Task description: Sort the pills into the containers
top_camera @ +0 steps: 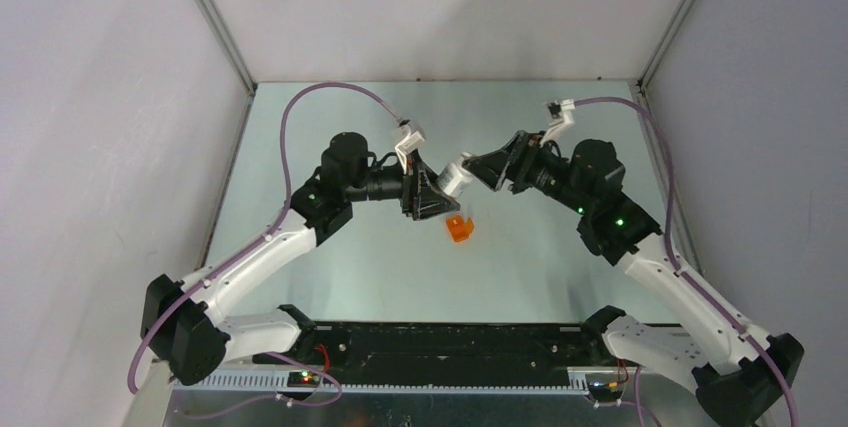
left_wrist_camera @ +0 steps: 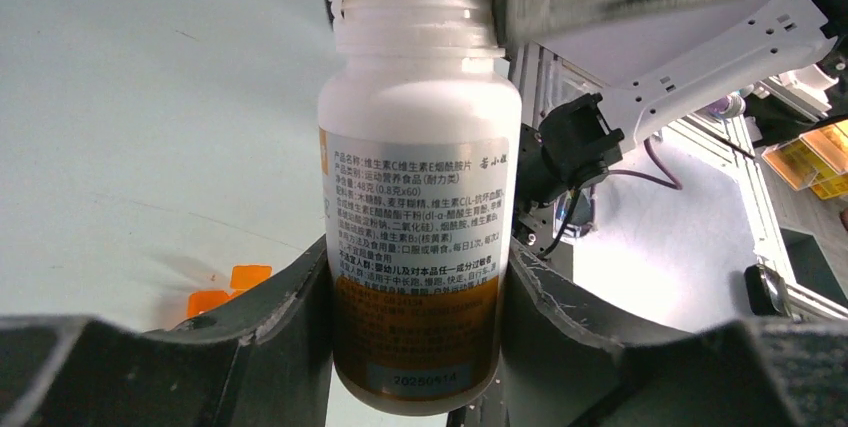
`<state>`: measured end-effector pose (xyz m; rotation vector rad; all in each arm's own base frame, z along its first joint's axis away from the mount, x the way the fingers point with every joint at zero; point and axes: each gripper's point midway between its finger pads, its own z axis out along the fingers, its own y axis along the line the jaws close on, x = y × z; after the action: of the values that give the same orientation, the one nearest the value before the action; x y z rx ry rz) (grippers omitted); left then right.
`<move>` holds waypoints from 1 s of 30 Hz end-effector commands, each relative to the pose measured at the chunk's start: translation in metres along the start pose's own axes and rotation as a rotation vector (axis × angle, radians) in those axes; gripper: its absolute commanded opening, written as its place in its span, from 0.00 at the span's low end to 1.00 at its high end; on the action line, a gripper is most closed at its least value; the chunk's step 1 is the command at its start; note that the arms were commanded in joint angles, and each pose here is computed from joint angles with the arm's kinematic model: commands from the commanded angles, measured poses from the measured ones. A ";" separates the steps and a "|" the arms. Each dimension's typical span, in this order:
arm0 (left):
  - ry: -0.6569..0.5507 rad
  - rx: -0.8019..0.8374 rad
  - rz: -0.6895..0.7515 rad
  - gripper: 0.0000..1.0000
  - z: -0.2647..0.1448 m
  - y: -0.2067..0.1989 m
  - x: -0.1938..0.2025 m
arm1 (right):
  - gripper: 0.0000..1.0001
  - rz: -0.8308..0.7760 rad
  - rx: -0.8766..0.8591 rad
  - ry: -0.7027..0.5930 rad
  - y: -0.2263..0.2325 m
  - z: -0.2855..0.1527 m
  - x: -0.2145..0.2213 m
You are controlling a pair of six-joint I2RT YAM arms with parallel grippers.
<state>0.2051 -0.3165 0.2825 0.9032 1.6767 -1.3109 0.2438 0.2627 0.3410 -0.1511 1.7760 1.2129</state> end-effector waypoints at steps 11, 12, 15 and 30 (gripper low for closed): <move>-0.023 0.115 0.106 0.00 -0.006 -0.023 -0.006 | 0.63 0.049 0.130 -0.057 -0.035 -0.021 -0.017; -0.016 0.105 0.105 0.00 -0.006 -0.021 -0.003 | 0.62 0.053 0.132 -0.057 -0.035 -0.020 -0.018; 0.007 0.048 0.121 0.00 -0.008 -0.009 0.007 | 0.60 0.070 0.146 -0.052 -0.038 -0.020 -0.016; 0.218 -0.195 -0.012 0.00 -0.009 0.049 0.094 | 0.66 0.119 0.460 -0.049 -0.106 -0.063 0.001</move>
<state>0.1968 -0.2973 0.2006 0.9712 1.8680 -1.1730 0.2640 0.1838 0.2969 0.1628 1.9449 0.9529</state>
